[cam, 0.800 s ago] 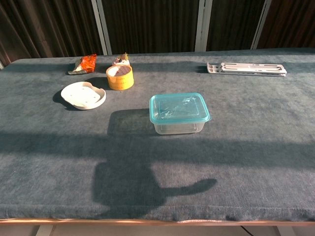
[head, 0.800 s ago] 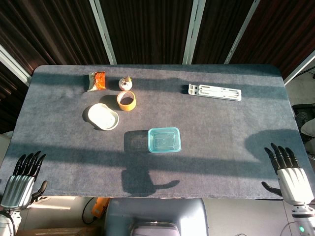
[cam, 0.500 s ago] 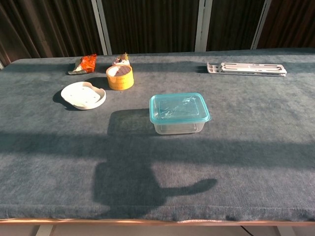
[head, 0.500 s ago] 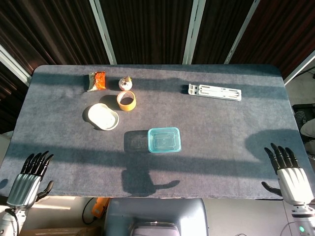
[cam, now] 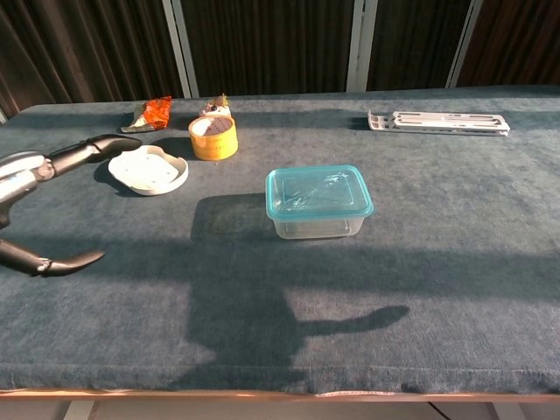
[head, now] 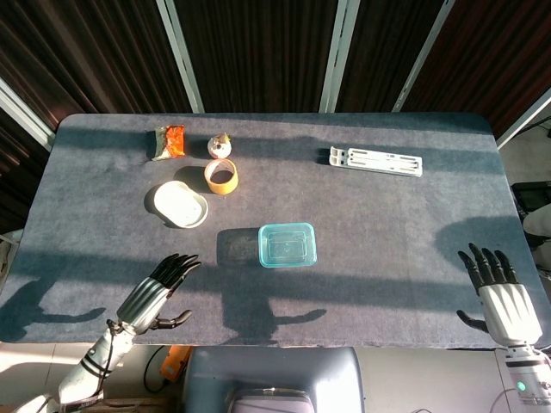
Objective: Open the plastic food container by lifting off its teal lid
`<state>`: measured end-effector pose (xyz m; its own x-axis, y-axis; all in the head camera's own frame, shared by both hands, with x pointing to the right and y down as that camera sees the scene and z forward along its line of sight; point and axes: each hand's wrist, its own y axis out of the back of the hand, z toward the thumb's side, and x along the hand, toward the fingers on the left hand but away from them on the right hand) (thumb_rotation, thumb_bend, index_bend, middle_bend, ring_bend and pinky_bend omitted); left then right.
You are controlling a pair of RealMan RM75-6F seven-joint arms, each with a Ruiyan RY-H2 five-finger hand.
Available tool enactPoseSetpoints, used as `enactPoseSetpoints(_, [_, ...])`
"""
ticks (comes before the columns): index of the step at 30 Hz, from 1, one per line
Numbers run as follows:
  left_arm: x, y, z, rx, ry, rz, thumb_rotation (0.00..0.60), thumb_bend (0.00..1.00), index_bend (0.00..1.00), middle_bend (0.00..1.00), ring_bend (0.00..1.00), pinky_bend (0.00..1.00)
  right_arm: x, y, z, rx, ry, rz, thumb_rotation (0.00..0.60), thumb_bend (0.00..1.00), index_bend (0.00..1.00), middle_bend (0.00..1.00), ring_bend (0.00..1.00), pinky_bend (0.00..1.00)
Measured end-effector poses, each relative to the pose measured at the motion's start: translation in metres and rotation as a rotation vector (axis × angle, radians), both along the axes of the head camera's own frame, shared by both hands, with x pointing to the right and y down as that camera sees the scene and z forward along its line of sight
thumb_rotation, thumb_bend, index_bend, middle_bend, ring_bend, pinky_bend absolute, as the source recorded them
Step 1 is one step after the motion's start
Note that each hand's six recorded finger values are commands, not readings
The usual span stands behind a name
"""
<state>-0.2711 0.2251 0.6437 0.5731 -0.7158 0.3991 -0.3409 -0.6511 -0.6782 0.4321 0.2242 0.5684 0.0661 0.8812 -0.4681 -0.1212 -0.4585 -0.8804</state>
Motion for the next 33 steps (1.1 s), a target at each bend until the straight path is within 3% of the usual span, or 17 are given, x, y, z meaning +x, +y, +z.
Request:
enactPoseSetpoints(6, [0.064, -0.02, 0.02, 0.033, 0.034, 0.02, 0.6, 0.27, 0.0, 0.0, 0.0, 0.0, 0.001, -0.01, 0.003, -0.011, -0.003, -0.013, 0.6, 0.08, 0.0, 0.0, 0.0, 0.0])
enactPoseSetpoints(13, [0.108, -0.048, 0.068, 0.027, -0.047, -0.002, 0.6, 0.27, 0.0, 0.0, 0.0, 0.0, -0.001, -0.021, 0.003, -0.015, -0.026, -0.013, 0.6, 0.08, 0.0, 0.0, 0.0, 0.0])
enactPoseSetpoints(20, [0.133, -0.064, 0.101, -0.004, -0.119, -0.01, 0.6, 0.27, 0.0, 0.0, 0.0, 0.0, 0.002, -0.023, 0.006, -0.025, -0.027, -0.004, 0.6, 0.08, 0.0, 0.0, 0.0, 0.0])
enactPoseSetpoints(33, [0.154, -0.069, 0.119, -0.045, -0.15, -0.017, 0.6, 0.27, 0.0, 0.0, 0.0, 0.0, 0.012, -0.024, 0.007, -0.032, -0.022, 0.022, 0.6, 0.08, 0.0, 0.0, 0.0, 0.0])
